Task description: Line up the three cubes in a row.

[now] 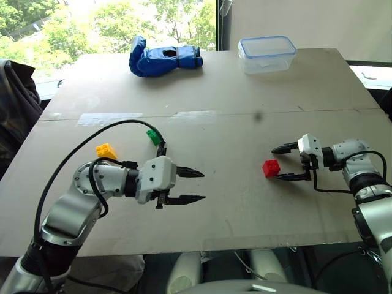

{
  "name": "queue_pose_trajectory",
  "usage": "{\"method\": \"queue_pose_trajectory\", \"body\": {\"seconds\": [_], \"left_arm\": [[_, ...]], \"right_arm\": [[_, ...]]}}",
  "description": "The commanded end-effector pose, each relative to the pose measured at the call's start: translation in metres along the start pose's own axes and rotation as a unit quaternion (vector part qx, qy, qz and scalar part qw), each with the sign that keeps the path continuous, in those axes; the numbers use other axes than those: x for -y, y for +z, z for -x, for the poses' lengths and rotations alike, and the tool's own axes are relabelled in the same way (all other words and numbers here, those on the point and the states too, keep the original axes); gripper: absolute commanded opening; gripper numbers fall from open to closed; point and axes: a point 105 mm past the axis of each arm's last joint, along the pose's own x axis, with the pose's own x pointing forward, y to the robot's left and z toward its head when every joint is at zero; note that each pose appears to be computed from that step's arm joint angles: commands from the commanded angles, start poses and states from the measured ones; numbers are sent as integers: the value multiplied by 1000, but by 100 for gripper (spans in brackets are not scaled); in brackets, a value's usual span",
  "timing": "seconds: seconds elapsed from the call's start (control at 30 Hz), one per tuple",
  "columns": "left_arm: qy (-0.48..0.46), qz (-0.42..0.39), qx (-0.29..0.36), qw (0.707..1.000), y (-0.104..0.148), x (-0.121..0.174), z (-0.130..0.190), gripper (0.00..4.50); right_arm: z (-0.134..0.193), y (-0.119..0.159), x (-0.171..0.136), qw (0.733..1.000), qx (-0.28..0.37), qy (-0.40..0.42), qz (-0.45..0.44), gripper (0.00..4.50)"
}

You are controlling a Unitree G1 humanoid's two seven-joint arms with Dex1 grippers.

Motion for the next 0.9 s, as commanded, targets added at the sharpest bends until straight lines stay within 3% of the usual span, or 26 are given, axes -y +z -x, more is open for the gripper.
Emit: {"method": "queue_pose_trajectory", "body": {"seconds": [0.03,0.27,0.57,0.67,0.77,0.9], "left_arm": [[2,-12,8,1000,6,-2,1,252],[34,2,8,999,3,-6,8,252],[151,50,47,986,5,-17,29,252],[272,66,35,959,-7,-39,37,252],[387,70,12,919,-28,-62,49,252],[497,118,-23,859,-63,-82,56,252]], "right_arm": [[5,-1,-4,1000,-13,24,9,447],[11,3,-9,1000,10,19,9,447],[32,54,-17,993,119,24,1,447],[30,78,-25,984,177,34,3,447],[19,101,-19,974,228,-8,5,447],[-3,113,-10,971,230,-65,-17,447]]}}
